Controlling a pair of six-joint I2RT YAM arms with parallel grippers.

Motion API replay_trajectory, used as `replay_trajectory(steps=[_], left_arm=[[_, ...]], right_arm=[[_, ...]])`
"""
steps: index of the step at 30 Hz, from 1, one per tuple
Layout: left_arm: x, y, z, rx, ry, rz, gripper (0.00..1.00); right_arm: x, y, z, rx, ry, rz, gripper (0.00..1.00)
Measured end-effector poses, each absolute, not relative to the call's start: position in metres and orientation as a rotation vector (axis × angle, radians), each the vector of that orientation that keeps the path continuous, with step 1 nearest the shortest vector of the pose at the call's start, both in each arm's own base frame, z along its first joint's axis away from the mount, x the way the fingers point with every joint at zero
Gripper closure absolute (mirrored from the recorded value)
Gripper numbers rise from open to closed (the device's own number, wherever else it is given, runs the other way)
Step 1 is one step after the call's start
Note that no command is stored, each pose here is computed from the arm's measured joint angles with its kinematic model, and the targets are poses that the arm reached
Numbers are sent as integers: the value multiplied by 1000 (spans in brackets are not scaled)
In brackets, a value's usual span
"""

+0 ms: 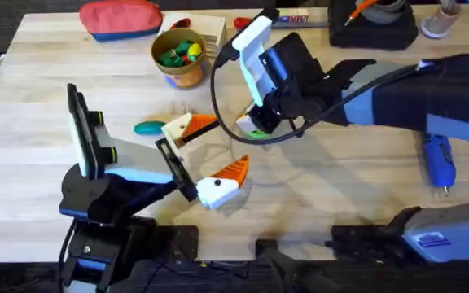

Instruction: Pick up the gripper from the table and insert it into the empty holder that is missing its gripper. Then pick up a screw, insert it into the mounting hole, and use the screwdriver to tighten it. Finally, clean up the table by picking up the vegetable and placing it into the bucket.

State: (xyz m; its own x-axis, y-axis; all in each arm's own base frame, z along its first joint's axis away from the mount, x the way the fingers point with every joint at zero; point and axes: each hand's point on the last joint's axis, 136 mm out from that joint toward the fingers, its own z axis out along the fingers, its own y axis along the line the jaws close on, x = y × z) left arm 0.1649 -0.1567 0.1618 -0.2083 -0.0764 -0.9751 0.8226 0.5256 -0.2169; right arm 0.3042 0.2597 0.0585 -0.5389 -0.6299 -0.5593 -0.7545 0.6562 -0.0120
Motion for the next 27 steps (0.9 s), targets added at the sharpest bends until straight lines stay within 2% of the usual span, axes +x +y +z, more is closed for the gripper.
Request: replay_trajectory(steps=[6,13,16,27], left_arm=[[165,-157,162,658,1570,-938,12],[165,-157,162,658,1571,-939,13],[165,-157,162,658,1571,-939,12],[165,-157,162,658,1570,-939,13]], right_arm=[[307,260,60,-1065,2333,304,705],[309,260,55,-1061,2343,295,874],[310,260,55,-1054,2344,295,985],[312,262,58,-1051,2345,297,998]])
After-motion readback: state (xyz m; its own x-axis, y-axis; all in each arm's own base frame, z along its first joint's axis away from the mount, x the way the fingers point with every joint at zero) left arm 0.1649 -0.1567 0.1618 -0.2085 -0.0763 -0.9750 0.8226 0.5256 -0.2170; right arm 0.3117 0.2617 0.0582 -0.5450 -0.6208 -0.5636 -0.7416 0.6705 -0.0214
